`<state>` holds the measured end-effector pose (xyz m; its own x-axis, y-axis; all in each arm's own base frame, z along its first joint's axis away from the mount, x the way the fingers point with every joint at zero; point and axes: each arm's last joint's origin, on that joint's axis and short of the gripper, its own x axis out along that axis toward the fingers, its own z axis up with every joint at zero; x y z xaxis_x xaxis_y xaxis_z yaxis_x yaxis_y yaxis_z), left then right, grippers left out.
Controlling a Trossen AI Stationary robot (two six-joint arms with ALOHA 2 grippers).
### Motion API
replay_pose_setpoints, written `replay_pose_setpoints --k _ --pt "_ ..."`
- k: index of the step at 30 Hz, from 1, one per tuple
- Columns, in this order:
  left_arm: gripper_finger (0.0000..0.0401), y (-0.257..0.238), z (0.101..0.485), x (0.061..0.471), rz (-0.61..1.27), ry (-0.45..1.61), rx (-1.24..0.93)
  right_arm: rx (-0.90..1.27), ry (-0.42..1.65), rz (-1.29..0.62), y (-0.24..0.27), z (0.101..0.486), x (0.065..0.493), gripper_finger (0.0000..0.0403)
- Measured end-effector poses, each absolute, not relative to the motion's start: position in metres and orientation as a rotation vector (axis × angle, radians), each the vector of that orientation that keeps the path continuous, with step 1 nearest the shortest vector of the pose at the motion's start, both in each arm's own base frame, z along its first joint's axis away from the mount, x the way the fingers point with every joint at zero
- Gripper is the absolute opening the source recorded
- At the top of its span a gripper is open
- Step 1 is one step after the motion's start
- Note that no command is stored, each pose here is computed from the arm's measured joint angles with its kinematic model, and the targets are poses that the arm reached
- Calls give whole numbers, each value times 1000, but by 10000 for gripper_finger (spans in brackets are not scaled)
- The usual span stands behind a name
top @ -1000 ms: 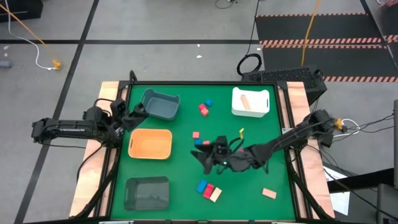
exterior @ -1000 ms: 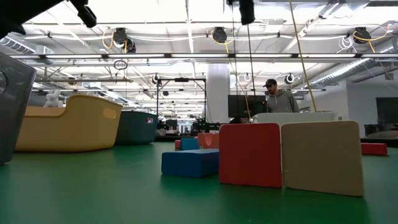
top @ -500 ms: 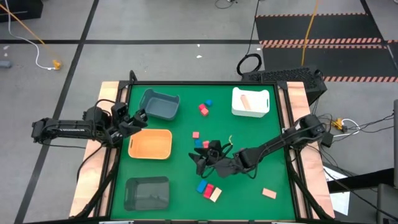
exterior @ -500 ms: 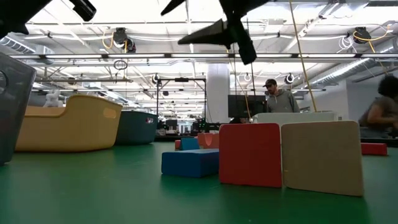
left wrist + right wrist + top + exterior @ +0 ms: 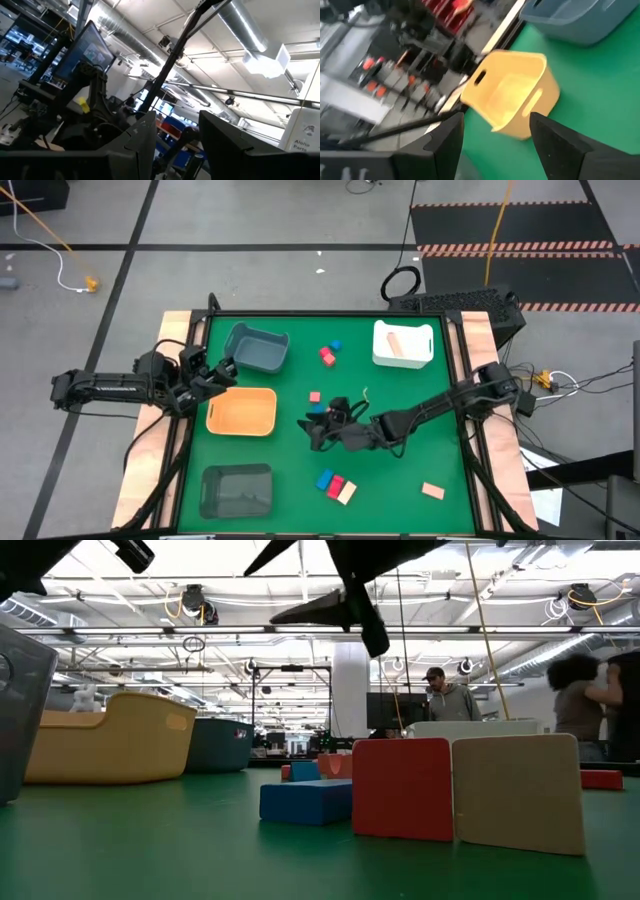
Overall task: Sort & place blocks by color
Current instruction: Put the bottom orange block into the blue bin
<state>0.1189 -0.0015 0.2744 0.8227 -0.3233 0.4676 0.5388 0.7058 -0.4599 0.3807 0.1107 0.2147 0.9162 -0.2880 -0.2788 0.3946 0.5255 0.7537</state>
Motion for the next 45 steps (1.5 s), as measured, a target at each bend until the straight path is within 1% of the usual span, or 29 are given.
replay_pose_setpoints --k 8,12,16,22,25,31,34,38,41,45 --pt "149 -1 274 119 -500 -359 -665 953 186 -388 96 211 385 273" --pt "149 -1 274 119 -501 -359 -668 932 283 -399 88 210 381 287" --pt "150 -1 274 119 -502 -357 -672 884 364 -471 74 215 371 288" --pt "149 -1 274 119 -501 -357 -673 823 405 -535 57 235 354 288" --pt "150 -1 274 119 -501 -357 -672 792 426 -615 48 239 345 287" --pt "150 -1 274 119 -499 -359 -665 727 579 -732 38 228 331 282" --pt "149 -1 274 119 -498 -360 -662 708 576 -728 38 229 331 282" --pt "149 -1 274 119 -487 -368 -644 668 498 -755 35 232 335 282" --pt "149 -1 274 119 -472 -376 -638 715 473 -756 30 234 337 282" --pt "149 0 274 119 -454 -385 -642 818 559 -728 22 230 336 285"
